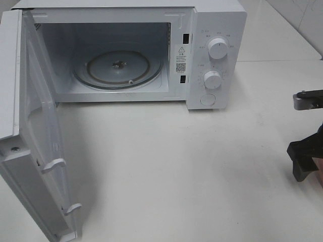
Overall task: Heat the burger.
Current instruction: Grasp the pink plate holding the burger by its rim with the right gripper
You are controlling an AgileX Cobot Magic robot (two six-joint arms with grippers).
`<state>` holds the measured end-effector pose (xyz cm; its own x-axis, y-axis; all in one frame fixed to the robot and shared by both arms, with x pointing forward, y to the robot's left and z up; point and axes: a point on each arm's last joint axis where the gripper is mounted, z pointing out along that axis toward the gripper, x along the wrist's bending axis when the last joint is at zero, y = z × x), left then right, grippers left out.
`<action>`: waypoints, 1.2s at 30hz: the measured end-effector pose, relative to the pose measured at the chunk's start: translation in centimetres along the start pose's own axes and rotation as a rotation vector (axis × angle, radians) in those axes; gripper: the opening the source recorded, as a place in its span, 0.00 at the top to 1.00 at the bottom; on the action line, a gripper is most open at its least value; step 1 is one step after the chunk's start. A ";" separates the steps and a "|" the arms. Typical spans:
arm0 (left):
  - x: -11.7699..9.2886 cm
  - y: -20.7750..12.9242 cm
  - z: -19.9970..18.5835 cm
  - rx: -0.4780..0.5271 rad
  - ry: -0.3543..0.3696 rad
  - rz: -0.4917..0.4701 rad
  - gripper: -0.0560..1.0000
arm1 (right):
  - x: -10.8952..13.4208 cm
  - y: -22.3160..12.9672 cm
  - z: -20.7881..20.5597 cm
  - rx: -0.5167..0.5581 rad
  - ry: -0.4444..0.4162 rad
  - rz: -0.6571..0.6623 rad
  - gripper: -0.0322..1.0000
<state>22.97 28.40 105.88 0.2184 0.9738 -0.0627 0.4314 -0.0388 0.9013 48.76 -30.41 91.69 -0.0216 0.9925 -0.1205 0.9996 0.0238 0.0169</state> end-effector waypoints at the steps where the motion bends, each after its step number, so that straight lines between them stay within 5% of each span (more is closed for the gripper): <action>1: 0.0 0.0 0.0 0.000 0.000 0.000 0.01 | -0.3 0.1 0.2 0.003 0.000 0.014 0.04; 29: 0.0 0.0 0.0 0.001 0.000 0.000 0.01 | -0.1 0.9 3.4 0.035 0.013 0.014 0.12; 36: 0.0 0.0 0.0 0.001 0.000 0.000 0.01 | -0.1 0.9 3.6 0.041 0.015 0.017 0.28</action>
<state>22.99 28.40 105.88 0.2183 0.9738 -0.0628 0.4323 -0.0388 0.9009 49.74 -30.90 88.17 -0.0045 0.9944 -0.1061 0.9998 0.0022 -0.0218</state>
